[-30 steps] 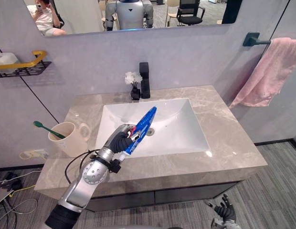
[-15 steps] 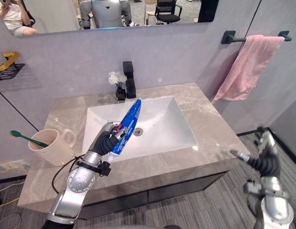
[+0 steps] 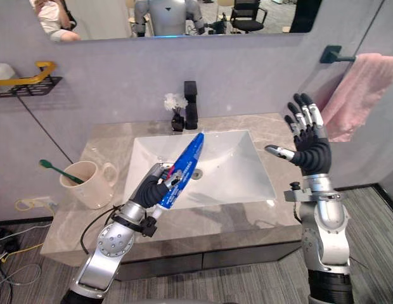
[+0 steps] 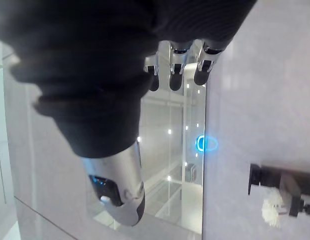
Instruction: Organize washtable
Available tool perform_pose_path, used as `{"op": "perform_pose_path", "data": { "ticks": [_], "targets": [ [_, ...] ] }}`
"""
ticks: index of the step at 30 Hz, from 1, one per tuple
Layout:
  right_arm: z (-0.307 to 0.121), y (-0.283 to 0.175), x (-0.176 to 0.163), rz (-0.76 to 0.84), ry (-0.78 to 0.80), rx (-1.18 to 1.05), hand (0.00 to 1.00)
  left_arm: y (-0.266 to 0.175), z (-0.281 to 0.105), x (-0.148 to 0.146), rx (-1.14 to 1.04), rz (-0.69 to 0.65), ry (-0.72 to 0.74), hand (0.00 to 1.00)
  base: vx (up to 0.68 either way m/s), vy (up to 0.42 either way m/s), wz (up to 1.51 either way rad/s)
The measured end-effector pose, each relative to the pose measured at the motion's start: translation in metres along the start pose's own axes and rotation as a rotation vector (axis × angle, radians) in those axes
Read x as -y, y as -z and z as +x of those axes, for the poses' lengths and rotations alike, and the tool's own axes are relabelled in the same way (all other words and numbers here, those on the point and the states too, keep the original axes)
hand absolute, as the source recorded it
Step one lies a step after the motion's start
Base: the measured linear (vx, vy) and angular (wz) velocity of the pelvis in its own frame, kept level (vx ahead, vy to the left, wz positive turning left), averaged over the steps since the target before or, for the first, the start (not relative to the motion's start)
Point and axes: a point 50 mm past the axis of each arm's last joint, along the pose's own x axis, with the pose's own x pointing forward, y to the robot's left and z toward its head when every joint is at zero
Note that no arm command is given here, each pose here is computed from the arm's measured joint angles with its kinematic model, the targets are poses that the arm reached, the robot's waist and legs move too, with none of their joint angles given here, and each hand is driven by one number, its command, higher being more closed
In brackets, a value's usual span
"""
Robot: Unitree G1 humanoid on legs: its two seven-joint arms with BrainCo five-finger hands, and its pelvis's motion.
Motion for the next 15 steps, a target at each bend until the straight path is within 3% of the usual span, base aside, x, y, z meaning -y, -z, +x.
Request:
{"op": "perform_pose_path", "data": {
  "ticks": [7,15],
  "targets": [
    [0.002,0.020,-0.040,0.153,-0.102,-0.053,0.00,-0.005,0.008,0.012,0.034,-0.022,0.039,1.00,-0.04,0.013,0.10],
    [0.000,0.049,-0.068,0.304,-0.115,-0.152,0.00,-0.002,0.009,0.021,0.022,-0.041,0.050,1.00,-0.08,-0.003,0.09]
  ]
}}
